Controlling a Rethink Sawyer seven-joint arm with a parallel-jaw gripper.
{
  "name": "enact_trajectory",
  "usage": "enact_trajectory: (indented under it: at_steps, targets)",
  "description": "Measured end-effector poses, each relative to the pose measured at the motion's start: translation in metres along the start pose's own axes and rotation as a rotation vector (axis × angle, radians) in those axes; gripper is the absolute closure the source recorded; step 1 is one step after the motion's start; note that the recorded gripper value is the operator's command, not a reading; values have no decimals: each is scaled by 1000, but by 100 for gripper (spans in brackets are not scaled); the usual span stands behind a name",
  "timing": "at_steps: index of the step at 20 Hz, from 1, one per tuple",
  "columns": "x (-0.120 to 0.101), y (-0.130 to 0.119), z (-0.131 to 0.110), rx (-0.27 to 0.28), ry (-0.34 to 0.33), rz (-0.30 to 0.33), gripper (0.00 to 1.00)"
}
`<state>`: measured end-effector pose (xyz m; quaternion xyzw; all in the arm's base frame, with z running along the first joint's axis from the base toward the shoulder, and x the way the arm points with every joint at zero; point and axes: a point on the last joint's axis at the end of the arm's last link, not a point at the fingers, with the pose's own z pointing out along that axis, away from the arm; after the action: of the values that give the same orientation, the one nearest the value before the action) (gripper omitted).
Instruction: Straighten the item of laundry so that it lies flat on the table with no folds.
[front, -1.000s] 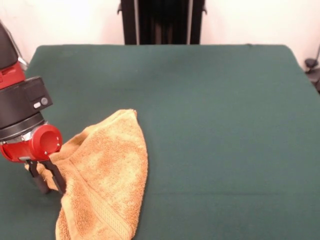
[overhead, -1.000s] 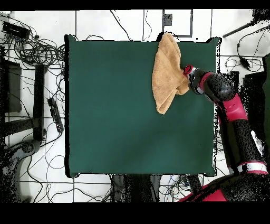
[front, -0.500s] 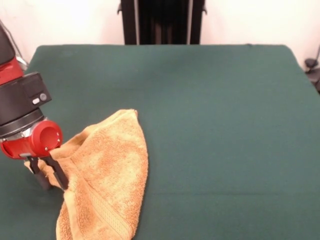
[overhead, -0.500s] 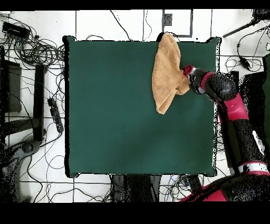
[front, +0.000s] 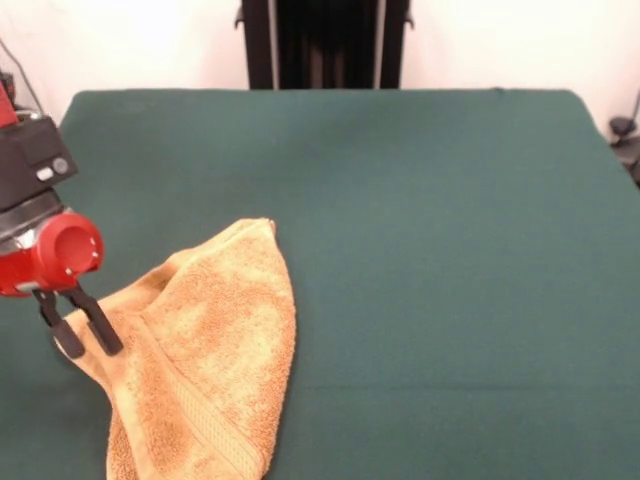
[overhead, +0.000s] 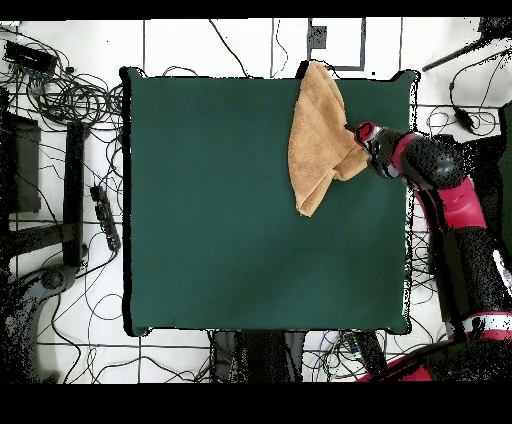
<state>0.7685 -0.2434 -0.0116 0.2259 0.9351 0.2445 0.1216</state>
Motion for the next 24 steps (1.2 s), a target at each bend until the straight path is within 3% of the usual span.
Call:
enact_trajectory:
  at_steps: [9, 24]
  targets:
    - [-9, -5, -21, -14, 3, 18, 0]
    - [-11, 12, -15, -57, -5, 18, 0]
